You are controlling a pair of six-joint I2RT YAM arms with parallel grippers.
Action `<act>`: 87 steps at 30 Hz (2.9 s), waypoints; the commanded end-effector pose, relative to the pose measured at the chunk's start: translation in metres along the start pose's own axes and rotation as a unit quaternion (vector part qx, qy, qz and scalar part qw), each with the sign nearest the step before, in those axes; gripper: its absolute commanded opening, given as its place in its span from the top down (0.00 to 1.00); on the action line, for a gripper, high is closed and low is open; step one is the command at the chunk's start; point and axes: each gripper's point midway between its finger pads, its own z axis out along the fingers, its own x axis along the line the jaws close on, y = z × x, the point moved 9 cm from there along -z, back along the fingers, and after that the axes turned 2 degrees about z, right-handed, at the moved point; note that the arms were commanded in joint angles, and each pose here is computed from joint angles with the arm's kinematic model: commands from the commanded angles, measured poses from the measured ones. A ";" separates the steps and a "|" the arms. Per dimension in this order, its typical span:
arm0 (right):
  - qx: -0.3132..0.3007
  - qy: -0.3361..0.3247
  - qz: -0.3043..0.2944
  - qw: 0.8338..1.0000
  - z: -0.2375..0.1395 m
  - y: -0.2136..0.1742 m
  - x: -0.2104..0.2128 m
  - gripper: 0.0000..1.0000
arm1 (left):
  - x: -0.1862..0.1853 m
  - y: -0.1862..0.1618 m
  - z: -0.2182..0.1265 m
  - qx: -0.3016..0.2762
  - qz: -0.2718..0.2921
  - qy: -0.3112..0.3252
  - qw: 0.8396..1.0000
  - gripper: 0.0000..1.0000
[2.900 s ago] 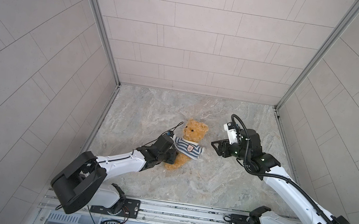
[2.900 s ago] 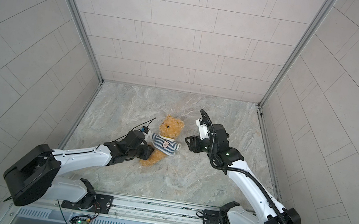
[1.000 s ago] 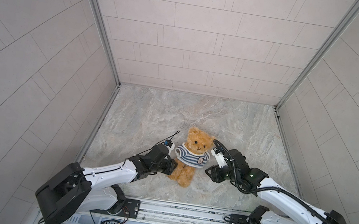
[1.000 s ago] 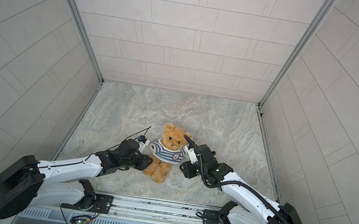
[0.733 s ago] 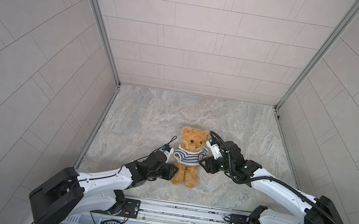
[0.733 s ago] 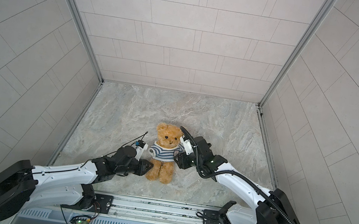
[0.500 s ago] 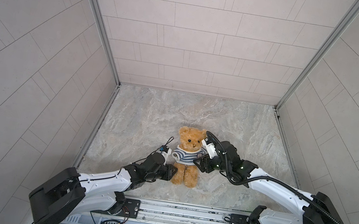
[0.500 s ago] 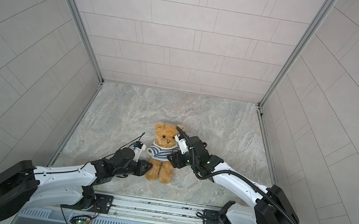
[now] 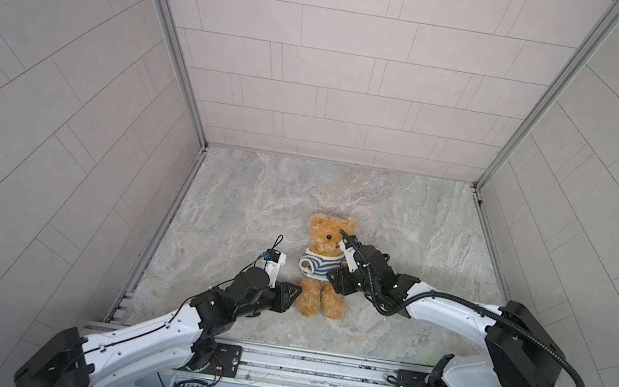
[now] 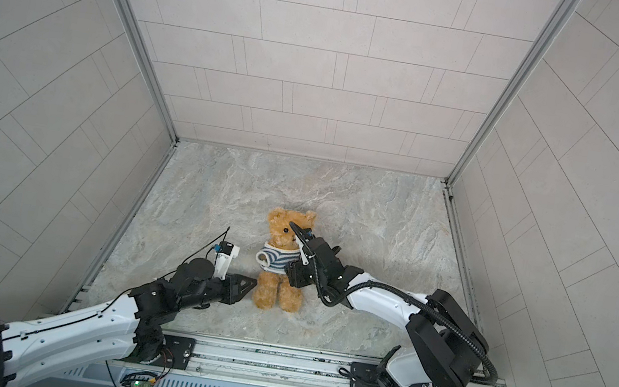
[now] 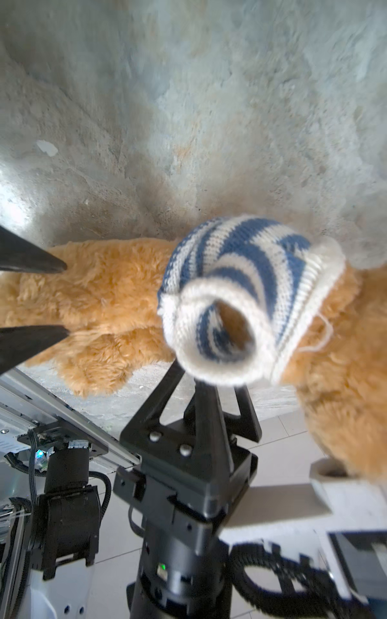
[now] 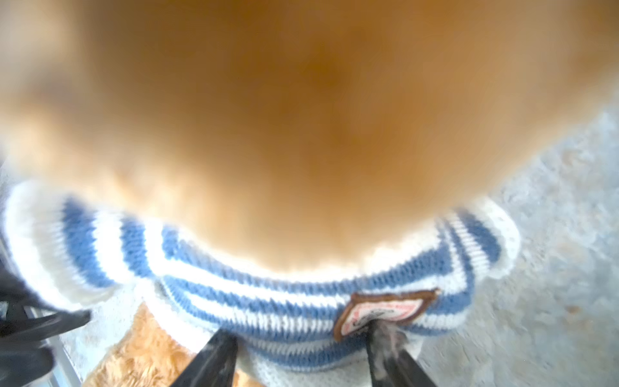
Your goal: Dress the teddy bear
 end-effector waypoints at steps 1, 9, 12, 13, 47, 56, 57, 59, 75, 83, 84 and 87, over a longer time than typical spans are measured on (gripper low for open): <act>-0.010 -0.027 -0.005 1.000 0.003 0.002 0.001 0.38 | -0.011 0.019 -0.010 -0.011 0.025 0.017 0.999 0.72; -0.011 -0.037 -0.019 0.999 0.003 -0.003 0.005 0.40 | -0.015 0.053 0.008 -0.008 0.016 0.041 0.999 0.84; -0.011 -0.039 -0.023 0.999 0.004 -0.003 0.006 0.40 | -0.017 0.061 0.014 -0.010 0.027 0.048 0.998 0.85; -0.011 -0.040 -0.023 0.999 0.004 -0.004 0.006 0.40 | -0.018 0.063 0.016 -0.009 0.030 0.050 0.998 0.85; 0.023 -0.042 -0.053 0.997 0.017 -0.010 0.016 0.43 | 0.043 0.057 0.076 0.023 0.010 0.195 0.981 0.67; 0.034 -0.049 -0.042 0.997 0.020 -0.012 0.008 0.43 | 0.062 0.044 0.087 0.032 -0.067 0.124 0.990 0.63; 0.036 -0.049 -0.038 0.997 0.021 -0.013 0.006 0.44 | 0.063 0.043 0.088 0.032 -0.077 0.111 0.990 0.64; 0.042 -0.049 -0.033 0.997 0.022 -0.014 0.003 0.46 | 0.062 0.043 0.091 0.031 -0.087 0.087 0.992 0.69; 0.049 -0.075 -0.004 0.996 0.011 -0.013 -0.029 0.60 | 0.041 0.022 0.057 0.012 -0.065 0.037 0.997 1.00; 0.032 -0.081 -0.039 0.995 -0.025 -0.001 -0.012 0.52 | 0.033 0.013 0.040 0.000 -0.073 0.040 0.997 1.00; 0.027 -0.080 -0.046 0.995 -0.032 0.000 -0.006 0.50 | 0.033 0.013 0.040 -0.004 -0.080 0.038 0.996 1.00; 0.009 -0.055 -0.060 0.997 -0.051 -0.002 0.016 0.42 | 0.033 0.013 0.040 -0.015 -0.099 0.031 0.994 1.00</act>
